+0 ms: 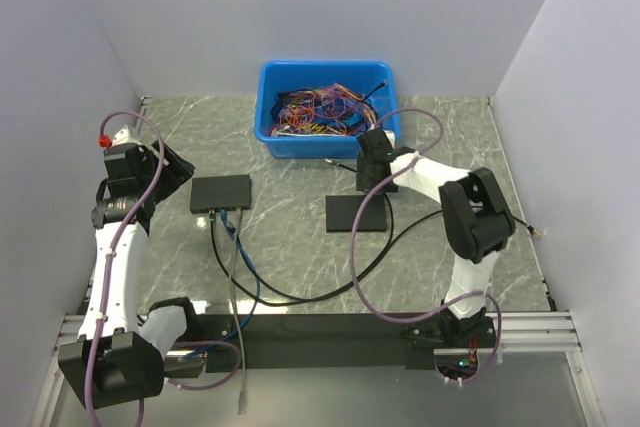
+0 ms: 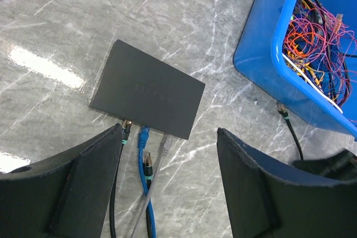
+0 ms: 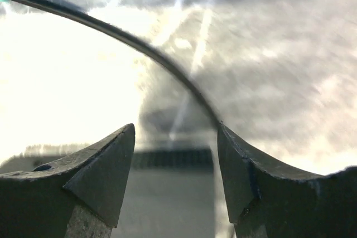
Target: Insert the plug into the switch port
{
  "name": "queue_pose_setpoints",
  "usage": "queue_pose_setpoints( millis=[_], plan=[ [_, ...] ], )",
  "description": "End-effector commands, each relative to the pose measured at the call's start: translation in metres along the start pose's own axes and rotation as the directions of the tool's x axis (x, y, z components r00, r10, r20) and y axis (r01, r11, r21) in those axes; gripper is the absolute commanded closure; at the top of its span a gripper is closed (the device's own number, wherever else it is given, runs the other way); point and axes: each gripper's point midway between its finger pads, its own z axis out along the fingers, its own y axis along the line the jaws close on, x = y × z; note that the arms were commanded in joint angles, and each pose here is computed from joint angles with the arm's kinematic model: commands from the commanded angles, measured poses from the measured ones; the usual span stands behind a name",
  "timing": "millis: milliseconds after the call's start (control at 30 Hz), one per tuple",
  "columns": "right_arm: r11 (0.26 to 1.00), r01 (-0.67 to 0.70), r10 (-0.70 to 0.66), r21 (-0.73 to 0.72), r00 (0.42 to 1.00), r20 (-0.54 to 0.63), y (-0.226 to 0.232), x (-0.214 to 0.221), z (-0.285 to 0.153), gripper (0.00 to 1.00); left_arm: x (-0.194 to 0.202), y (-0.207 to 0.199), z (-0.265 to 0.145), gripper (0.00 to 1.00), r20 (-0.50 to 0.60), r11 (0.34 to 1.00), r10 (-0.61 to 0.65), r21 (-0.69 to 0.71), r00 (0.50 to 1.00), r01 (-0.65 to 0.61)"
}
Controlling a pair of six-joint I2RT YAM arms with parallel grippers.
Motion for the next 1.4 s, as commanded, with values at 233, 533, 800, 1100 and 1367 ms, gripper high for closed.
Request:
queue_pose_setpoints(
  millis=[233, 533, 800, 1100, 1367],
  plan=[
    [0.983, -0.168, 0.15, 0.074, 0.966, 0.209, -0.054, -0.034, -0.068, 0.29, -0.004, -0.008, -0.004, 0.26, 0.024, 0.998, 0.02, 0.051, 1.0, -0.021],
    [0.982, -0.088, 0.087, -0.169, 0.996, -0.011, 0.001, -0.009, -0.025, 0.32, -0.003, -0.008, -0.004, 0.26, 0.021, 0.998, 0.021, 0.055, 1.0, -0.022],
    [0.994, -0.07, 0.065, -0.087, 0.997, -0.049, -0.004, -0.009, -0.005, 0.34, -0.003, -0.006, -0.004, 0.26, 0.02, 0.999, 0.02, 0.042, 1.0, -0.021],
    [0.999, 0.024, -0.017, 0.027, 0.977, -0.213, -0.018, 0.026, 0.017, 0.65, -0.003, -0.008, -0.005, 0.26, 0.022, 0.998, 0.022, 0.053, 1.0, -0.023],
    [0.999, 0.037, -0.044, -0.028, 0.945, -0.325, -0.014, 0.062, 0.029, 0.85, -0.002, -0.006, -0.003, 0.26, 0.016, 0.999, 0.022, 0.048, 1.0, -0.023]
  ],
)
